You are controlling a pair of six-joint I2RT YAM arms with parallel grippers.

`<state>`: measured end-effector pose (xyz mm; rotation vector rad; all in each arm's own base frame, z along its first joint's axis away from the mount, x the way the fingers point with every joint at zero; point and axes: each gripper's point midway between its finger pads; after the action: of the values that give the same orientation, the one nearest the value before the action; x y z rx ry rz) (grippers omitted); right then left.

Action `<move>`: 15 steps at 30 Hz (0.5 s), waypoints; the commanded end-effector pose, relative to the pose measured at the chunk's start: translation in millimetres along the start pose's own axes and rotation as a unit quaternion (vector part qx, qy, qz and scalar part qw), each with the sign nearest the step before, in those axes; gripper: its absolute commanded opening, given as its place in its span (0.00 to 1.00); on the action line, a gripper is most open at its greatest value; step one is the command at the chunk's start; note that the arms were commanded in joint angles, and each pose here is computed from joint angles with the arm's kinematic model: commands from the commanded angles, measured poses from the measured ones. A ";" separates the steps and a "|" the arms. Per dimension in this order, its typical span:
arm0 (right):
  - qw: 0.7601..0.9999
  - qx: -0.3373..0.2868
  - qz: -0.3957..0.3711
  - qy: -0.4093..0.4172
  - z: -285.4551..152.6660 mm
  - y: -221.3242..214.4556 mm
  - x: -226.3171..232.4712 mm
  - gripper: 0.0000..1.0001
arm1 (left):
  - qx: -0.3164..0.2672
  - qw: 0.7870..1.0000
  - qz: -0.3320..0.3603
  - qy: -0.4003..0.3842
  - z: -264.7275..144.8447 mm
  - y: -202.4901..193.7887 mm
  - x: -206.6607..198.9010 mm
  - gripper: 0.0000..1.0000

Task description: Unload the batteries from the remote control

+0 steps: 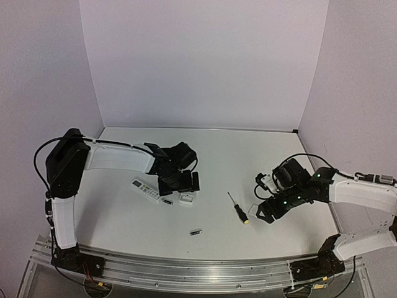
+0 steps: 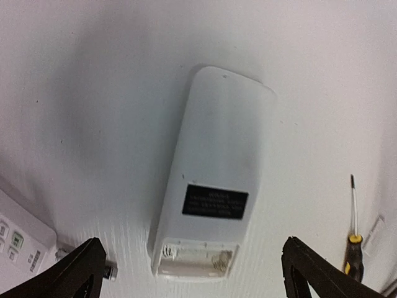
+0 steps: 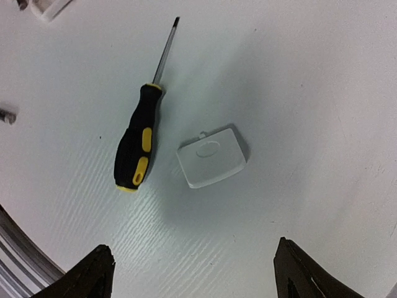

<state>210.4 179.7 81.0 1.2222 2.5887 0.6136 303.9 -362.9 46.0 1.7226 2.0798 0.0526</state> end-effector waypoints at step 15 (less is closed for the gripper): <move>0.968 0.114 -0.219 0.038 46.0 -17.3 -9.5 0.83 | 0.013 0.983 0.078 -0.168 -37.3 -22.1 -27.2 1.00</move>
<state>204.6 163.5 30.8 0.7118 2.8969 0.2590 267.8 -361.0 55.8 1.7836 1.8714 -0.1570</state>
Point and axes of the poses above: each gripper's point midway between its finger pads, its own z axis out along the fingers, its own x axis along the line the jaws close on, y = z × x, and after that the axes turned 7 degrees about -z, right-handed
